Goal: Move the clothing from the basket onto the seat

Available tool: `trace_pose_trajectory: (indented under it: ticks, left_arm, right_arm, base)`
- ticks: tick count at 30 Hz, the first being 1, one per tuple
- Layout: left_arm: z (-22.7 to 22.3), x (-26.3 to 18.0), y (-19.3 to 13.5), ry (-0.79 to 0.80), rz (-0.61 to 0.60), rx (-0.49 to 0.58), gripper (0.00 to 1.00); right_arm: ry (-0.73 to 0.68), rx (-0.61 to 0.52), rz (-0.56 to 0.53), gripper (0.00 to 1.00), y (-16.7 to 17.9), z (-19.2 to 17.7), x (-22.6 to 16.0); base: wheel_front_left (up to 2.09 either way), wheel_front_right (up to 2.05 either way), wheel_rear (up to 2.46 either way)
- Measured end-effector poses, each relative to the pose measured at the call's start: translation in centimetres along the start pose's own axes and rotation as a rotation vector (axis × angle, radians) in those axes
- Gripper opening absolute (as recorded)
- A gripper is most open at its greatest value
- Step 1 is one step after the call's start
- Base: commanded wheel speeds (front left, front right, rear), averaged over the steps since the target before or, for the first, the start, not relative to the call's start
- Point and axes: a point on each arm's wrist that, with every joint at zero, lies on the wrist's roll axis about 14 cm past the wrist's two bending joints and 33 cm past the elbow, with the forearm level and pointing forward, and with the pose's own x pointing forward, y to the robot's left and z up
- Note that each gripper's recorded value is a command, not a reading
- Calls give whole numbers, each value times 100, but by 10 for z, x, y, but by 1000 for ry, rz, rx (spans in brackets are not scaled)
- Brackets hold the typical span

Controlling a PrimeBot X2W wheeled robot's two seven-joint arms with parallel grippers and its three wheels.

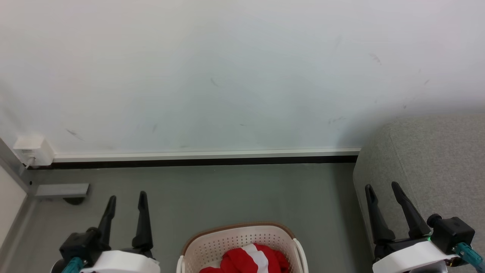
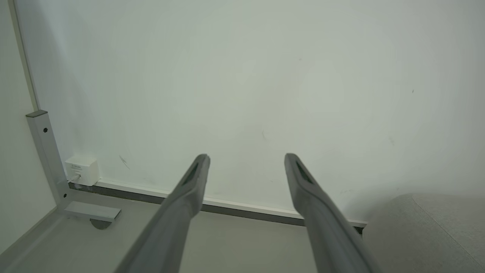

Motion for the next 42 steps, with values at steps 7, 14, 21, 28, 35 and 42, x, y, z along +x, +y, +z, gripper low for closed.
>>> trace_pose_trajectory:
  ticks: [7,14,21,28,35,42]
  left_arm:
    - [4,1,-3,-21,-12,55,100]
    - [7,1,-6,-39,-27,108,100]
    - [10,0,-10,-61,-40,160,100]
    - [11,0,-11,-70,-43,183,100]
    - [10,0,-10,-65,-43,184,100]
    - [7,0,-10,-57,-41,184,100]
  right_arm:
    - [-8,-49,17,100,3,1,0]
    - [-15,-101,38,100,7,3,1]
    - [-26,-148,59,100,12,5,1]
    - [-32,-170,69,100,14,6,1]
    - [-32,-170,69,100,14,6,1]
    - [-27,-169,65,100,13,4,1]
  base:
    - [0,0,0]
    - [0,0,0]
    - [0,0,0]
    - [0,0,0]
    - [0,0,0]
    - [0,0,0]
